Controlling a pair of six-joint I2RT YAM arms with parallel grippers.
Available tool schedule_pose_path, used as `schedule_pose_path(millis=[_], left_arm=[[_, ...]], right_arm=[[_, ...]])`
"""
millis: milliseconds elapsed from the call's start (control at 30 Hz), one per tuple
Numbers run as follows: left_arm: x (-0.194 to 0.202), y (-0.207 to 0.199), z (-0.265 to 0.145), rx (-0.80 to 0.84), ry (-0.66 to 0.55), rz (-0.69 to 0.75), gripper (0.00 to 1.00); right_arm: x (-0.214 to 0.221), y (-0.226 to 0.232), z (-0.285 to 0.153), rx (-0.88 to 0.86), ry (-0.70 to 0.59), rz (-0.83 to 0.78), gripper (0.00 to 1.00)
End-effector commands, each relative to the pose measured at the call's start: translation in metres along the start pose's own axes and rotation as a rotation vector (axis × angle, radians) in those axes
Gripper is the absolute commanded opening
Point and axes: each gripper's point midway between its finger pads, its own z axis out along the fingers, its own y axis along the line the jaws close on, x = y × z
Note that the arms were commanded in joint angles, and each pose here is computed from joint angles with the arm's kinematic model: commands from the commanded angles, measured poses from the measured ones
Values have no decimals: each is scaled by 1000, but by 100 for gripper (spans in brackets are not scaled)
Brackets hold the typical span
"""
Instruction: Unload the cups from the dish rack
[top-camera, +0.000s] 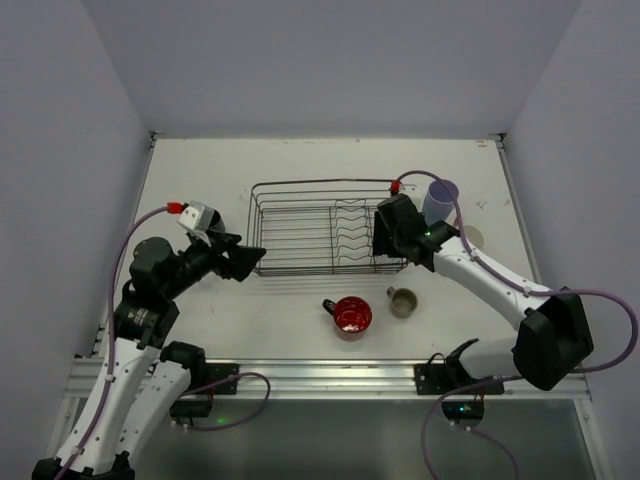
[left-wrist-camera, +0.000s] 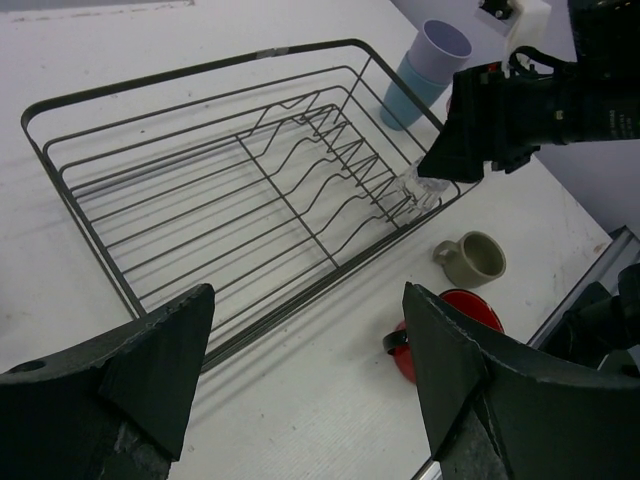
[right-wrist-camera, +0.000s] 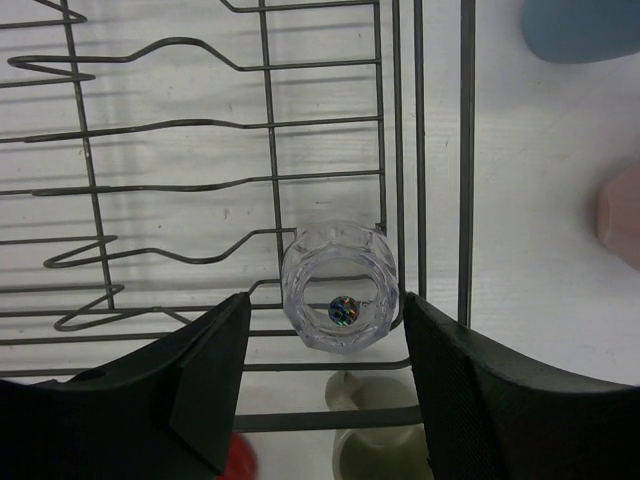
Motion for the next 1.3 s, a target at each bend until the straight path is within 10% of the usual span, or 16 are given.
schedule_pose_path(millis=[0, 233, 500, 767, 1033, 1267], left_arm=[[-4, -7, -2, 30, -23, 44, 80], [0, -6, -3, 25, -14, 40, 80], [3, -3, -1, 13, -5, 32, 81], [5, -5, 4, 35, 12, 7, 81], [4, -44, 14, 267, 49, -154, 79], [2, -81, 16, 478, 64, -320, 77]], right_arm=[[-6, -5, 2, 72, 3, 0, 67], [0, -9, 16, 116, 21, -19, 77], [7, 1, 33, 93, 45, -34, 64], [-22, 7, 17, 52, -84, -9, 21], [-83, 39, -94, -395, -457, 144, 15], [-57, 100, -166, -999, -459, 233, 12]])
